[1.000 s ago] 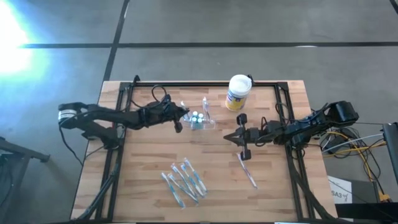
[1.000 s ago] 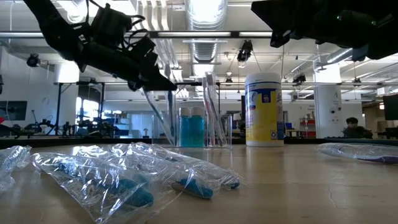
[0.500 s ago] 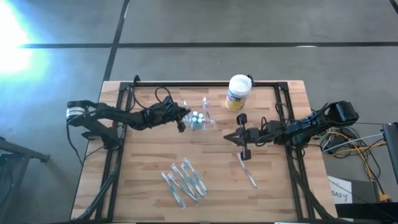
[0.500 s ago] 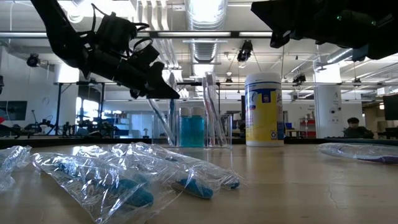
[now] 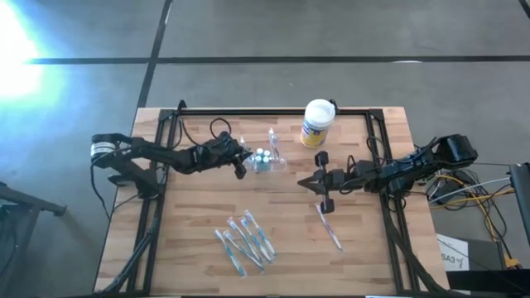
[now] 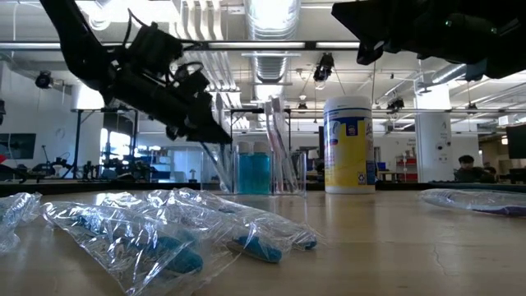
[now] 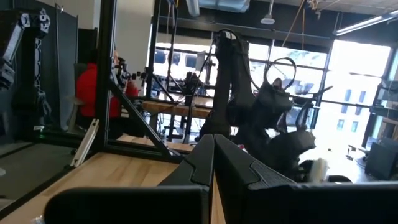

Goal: Pick & Place toothbrushing station
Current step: Put the blue toothbrush into the transparent organizer

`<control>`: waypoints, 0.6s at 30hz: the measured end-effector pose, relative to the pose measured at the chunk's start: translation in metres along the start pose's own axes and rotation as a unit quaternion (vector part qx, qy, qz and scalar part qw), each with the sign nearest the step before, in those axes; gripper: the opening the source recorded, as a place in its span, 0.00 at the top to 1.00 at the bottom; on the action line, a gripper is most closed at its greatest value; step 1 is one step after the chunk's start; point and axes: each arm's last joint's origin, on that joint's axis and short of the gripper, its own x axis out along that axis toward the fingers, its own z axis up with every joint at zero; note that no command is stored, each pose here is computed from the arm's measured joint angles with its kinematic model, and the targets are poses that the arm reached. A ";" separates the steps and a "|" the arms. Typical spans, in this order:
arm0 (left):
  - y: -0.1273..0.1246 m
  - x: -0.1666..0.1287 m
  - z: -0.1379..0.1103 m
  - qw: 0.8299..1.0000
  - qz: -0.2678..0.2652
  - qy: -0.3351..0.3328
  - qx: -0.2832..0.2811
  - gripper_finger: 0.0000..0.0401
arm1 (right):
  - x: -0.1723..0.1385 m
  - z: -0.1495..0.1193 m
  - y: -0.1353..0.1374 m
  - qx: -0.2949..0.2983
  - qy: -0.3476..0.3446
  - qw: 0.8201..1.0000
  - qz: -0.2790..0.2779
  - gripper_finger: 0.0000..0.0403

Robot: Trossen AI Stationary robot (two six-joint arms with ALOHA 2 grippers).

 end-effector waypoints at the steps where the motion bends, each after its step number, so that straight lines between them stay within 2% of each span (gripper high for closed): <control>1: 0.000 -0.001 0.002 1.000 0.000 -0.003 -0.002 0.74 | 0.000 0.000 0.000 0.000 0.000 1.000 0.000 0.98; 9: 0.001 -0.008 0.009 1.000 -0.001 -0.011 -0.004 0.54 | 0.000 0.000 0.000 0.000 0.001 1.000 0.000 0.98; 18: 0.005 -0.044 0.033 0.999 -0.004 -0.025 0.023 0.48 | 0.000 -0.001 0.000 0.000 0.006 1.000 0.001 0.98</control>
